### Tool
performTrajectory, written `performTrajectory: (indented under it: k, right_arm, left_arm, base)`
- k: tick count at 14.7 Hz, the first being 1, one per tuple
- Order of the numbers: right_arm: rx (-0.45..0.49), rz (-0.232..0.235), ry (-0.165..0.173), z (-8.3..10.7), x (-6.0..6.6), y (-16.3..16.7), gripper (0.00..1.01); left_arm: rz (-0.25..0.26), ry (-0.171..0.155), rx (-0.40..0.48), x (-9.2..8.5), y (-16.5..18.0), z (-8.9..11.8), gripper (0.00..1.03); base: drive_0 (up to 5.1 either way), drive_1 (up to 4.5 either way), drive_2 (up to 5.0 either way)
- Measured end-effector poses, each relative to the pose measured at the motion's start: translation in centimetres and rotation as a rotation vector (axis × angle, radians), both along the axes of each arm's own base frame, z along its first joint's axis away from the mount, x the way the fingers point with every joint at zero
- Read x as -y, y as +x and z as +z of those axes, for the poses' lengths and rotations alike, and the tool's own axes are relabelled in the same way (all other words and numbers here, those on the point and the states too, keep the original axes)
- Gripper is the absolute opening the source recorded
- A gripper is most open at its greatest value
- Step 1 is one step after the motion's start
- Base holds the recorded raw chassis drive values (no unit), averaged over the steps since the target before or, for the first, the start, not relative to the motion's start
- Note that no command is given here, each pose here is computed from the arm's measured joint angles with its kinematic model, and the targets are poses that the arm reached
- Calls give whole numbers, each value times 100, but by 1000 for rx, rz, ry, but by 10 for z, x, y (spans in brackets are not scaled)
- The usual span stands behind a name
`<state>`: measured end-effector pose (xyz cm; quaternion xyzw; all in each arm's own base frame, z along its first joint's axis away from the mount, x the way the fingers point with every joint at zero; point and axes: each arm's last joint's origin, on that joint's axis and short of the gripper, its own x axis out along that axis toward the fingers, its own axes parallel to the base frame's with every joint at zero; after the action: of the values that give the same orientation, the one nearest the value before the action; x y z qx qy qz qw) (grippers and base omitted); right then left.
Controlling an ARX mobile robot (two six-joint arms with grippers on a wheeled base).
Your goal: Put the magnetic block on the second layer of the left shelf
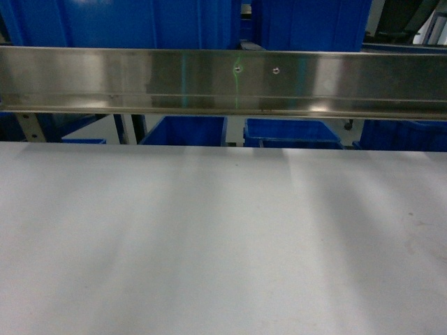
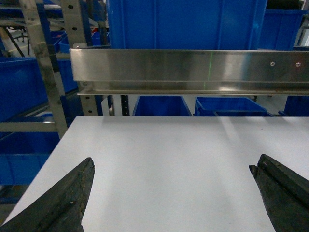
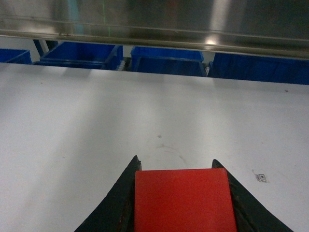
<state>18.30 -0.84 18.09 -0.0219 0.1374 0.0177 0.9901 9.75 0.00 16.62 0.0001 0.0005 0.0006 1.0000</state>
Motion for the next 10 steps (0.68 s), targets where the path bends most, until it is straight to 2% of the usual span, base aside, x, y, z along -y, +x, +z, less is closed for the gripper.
performTrajectory:
  k: [10]
  right_arm:
    - [0, 0, 0, 0, 0, 0, 34]
  left_arm:
    - [0, 0, -1, 0, 0, 0, 98]
  base:
    - [-495, 241, 241]
